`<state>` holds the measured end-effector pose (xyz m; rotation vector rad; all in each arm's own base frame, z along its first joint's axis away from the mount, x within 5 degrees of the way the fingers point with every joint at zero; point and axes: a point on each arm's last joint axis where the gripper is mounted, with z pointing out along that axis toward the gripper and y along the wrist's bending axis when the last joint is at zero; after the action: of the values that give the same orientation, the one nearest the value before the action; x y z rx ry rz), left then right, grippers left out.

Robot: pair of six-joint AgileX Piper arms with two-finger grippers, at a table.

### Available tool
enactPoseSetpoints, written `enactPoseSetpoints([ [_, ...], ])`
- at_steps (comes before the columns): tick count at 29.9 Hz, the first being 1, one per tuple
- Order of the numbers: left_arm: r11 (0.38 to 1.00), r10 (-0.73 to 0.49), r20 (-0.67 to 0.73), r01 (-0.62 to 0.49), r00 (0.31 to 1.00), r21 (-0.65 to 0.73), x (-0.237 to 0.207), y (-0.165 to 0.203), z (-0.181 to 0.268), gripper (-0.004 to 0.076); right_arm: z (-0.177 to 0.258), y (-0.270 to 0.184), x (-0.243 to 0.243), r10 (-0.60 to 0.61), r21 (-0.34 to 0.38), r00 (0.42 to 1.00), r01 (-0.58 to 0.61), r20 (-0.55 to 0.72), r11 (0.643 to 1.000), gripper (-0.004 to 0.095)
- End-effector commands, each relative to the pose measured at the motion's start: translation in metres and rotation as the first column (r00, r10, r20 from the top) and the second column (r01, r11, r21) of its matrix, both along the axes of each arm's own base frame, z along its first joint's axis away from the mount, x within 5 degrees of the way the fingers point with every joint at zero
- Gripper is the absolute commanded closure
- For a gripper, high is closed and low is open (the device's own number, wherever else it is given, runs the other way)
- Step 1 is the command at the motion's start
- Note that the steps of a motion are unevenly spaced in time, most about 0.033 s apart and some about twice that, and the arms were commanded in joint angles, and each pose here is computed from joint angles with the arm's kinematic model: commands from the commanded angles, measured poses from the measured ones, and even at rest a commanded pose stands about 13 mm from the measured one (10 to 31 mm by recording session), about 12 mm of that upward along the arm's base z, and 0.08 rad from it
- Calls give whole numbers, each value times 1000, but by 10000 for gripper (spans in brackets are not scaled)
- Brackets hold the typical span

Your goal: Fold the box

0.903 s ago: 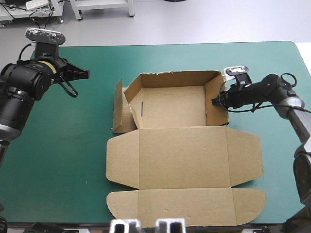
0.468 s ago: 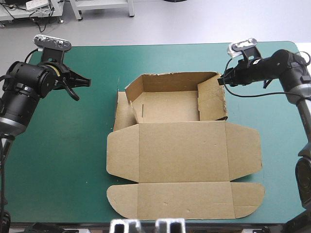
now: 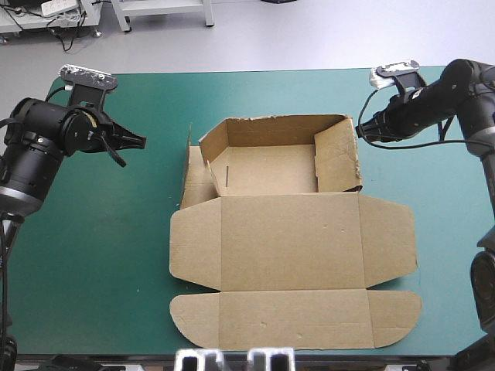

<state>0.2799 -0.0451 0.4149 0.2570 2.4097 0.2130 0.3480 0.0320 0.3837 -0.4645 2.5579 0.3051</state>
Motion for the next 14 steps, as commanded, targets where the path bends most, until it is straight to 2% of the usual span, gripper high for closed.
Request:
enactPoseSetpoints([
  [1, 1000, -6, 84, 6, 996, -4, -8, 2, 20, 732, 1, 1, 5, 2, 20, 1000, -2, -6, 1000, 655],
  [5, 1000, -7, 65, 7, 998, 4, -10, 3, 19, 732, -24, 8, 23, 34, 88, 997, -27, -73, 996, 655],
  [10, 1000, -9, 45, 9, 999, 19, -11, 4, 17, 732, -59, 9, 43, 36, 100, 986, -19, -164, 995, 625],
  [14, 1000, -9, 45, 9, 999, 19, -11, 4, 17, 732, -80, 14, 55, 45, 161, 974, -9, -221, 987, 620],
])
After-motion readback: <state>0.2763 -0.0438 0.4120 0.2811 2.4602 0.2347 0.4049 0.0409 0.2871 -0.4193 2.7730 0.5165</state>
